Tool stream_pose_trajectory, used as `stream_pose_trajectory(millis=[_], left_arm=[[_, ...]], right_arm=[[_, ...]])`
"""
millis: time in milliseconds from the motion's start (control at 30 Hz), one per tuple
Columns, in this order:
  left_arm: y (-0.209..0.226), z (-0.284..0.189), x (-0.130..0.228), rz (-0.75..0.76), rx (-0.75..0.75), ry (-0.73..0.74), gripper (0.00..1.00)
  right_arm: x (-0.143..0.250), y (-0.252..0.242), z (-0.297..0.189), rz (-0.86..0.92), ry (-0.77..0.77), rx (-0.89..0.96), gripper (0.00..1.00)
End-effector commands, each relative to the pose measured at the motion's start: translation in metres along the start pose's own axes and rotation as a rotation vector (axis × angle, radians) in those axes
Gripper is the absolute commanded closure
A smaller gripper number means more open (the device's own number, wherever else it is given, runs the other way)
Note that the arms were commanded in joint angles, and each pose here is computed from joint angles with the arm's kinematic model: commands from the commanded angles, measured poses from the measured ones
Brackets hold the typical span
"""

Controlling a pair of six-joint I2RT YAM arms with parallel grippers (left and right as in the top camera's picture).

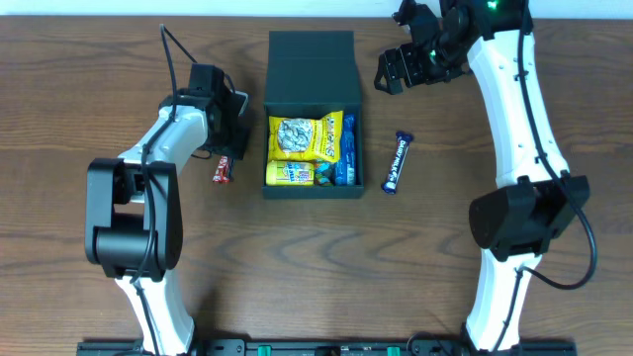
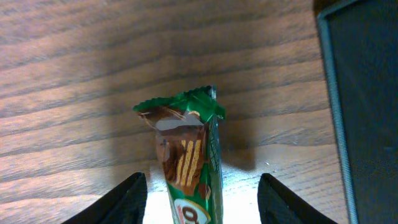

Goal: Pack container
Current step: 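Grasp the red-green KitKat bar with the left gripper, then drop the KitKat bar into the box with the left gripper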

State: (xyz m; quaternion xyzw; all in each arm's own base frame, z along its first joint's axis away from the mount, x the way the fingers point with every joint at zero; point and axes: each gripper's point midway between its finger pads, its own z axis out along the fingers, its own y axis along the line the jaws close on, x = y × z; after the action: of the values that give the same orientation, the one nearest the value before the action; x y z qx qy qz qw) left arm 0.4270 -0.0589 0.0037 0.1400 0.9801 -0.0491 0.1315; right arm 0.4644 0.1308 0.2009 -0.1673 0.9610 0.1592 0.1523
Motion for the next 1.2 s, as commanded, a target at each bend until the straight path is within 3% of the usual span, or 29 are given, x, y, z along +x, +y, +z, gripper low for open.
stream_pose_trajectory(millis=[0, 167, 333, 433, 633, 867, 1033, 1167], left_arm=[[-0.001, 0.013, 0.011, -0.012, 0.018, 0.04, 0.43], [-0.001, 0.013, 0.01, -0.025, 0.017, 0.039, 0.55], [-0.001, 0.011, 0.008, -0.085, 0.016, 0.037, 0.86], [0.0, 0.0, -0.001, -0.11, 0.015, 0.036, 0.94], [0.001, -0.056, -0.049, -0.128, 0.006, -0.015, 0.94], [-0.026, -0.151, -0.116, -0.248, 0.028, -0.18, 0.94], [-0.075, -0.156, -0.12, -0.412, 0.092, -0.169, 0.94], [-0.125, -0.148, -0.113, -0.443, 0.13, -0.131, 0.94]], right_arm=[[-0.001, 0.002, -0.008, -0.002, -0.015, -0.007, 0.07], [0.0, 0.002, -0.008, -0.004, -0.011, -0.007, 0.07], [0.004, -0.01, -0.008, 0.002, 0.008, 0.057, 0.06], [0.01, -0.023, -0.011, 0.019, 0.029, 0.107, 0.04], [0.024, -0.047, -0.008, 0.107, 0.067, 0.122, 0.01], [0.077, -0.077, 0.032, 0.308, 0.23, 0.118, 0.02], [0.1, -0.106, 0.044, 0.473, 0.264, 0.162, 0.02], [0.107, -0.135, 0.036, 0.568, 0.234, 0.172, 0.02]])
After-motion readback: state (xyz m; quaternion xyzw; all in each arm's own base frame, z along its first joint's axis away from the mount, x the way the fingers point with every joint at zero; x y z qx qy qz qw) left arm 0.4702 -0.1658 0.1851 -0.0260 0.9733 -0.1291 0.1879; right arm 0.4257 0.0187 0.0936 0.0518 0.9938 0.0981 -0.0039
